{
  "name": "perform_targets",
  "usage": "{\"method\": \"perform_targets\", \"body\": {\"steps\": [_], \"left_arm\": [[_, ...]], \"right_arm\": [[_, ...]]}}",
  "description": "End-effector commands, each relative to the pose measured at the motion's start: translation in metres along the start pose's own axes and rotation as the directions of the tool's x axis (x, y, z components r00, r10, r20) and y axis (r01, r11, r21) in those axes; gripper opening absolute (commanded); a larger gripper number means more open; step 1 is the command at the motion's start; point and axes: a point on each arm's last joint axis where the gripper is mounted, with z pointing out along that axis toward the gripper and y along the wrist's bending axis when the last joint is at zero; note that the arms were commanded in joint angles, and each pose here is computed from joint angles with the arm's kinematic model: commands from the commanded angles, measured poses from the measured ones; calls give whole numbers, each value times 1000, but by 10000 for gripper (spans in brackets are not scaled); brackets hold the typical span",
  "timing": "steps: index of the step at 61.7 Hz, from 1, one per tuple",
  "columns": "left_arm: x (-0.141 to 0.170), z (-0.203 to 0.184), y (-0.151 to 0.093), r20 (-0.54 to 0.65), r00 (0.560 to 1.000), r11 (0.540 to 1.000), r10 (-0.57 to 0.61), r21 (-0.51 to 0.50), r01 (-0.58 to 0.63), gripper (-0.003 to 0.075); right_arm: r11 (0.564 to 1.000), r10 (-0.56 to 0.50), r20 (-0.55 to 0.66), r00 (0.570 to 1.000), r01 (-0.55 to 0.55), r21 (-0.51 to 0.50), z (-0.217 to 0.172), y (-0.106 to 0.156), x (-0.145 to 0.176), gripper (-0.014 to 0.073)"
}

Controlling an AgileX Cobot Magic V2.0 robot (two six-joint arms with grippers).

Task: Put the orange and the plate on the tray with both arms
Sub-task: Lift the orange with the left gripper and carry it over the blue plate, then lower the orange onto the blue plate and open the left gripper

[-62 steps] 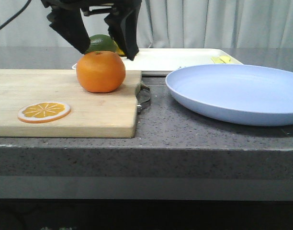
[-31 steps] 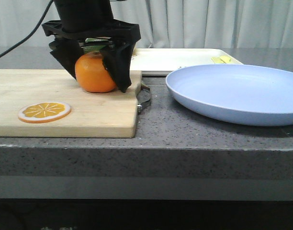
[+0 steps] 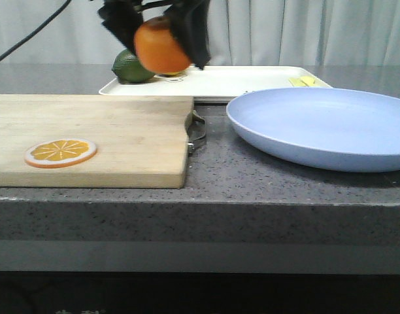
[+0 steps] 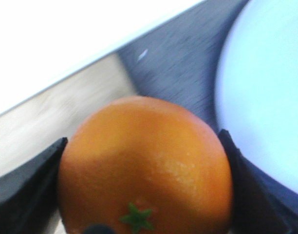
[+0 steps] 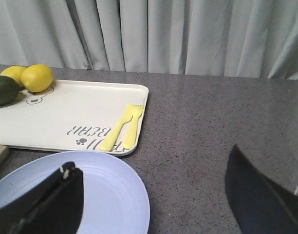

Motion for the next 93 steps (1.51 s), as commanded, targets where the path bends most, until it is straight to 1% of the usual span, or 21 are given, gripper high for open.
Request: {"method": "perform_targets", "body": {"steps": [1, 10, 16, 21, 28, 35, 49, 52, 55, 69, 77, 81, 85, 93], "left_arm": [[-20, -34, -31, 225, 974, 997, 32, 67, -48, 255], [-26, -21, -73, 331, 941, 985, 78, 121, -124, 255], [-25, -5, -96, 355, 929, 975, 102, 148, -163, 255], [-22, 6, -109, 356, 927, 970, 116, 161, -183, 256], [-18, 23, -118, 333, 931, 966, 151, 149, -210, 270], [-15, 35, -120, 311, 937, 965, 158, 151, -212, 346], [-12, 47, -122, 285, 945, 965, 161, 153, -211, 567], [-12, 47, -122, 285, 945, 965, 161, 153, -211, 594], [-12, 47, -122, 285, 945, 965, 161, 153, -211, 604], [-16, 41, -122, 287, 943, 965, 166, 149, -215, 603], [-28, 16, -120, 292, 937, 965, 191, 120, -234, 601], [-33, 3, -119, 285, 939, 965, 191, 118, -232, 586], [-36, -8, -118, 274, 942, 966, 193, 118, -232, 533], [-38, -18, -118, 256, 947, 966, 195, 117, -231, 313]], "right_arm": [[1000, -4, 107, 994, 3, 10, -3, -1, -19, 603], [1000, -4, 107, 994, 3, 10, -3, -1, -19, 603], [1000, -4, 107, 994, 3, 10, -3, -1, -19, 603], [1000, -4, 107, 994, 3, 10, -3, -1, -19, 603], [1000, -4, 107, 994, 3, 10, -3, -1, -19, 603], [1000, -4, 107, 994, 3, 10, -3, -1, -19, 603], [1000, -4, 107, 994, 3, 10, -3, -1, -19, 603], [1000, -4, 107, 994, 3, 10, -3, -1, -19, 603], [1000, -4, 107, 994, 3, 10, -3, -1, -19, 603], [1000, -4, 107, 994, 3, 10, -3, -1, -19, 603], [1000, -4, 107, 994, 3, 10, -3, -1, -19, 603], [1000, -4, 107, 994, 3, 10, -3, -1, -19, 603], [1000, -4, 107, 994, 3, 10, -3, -1, -19, 603], [1000, -4, 107, 994, 3, 10, -3, -1, -19, 603]]}}
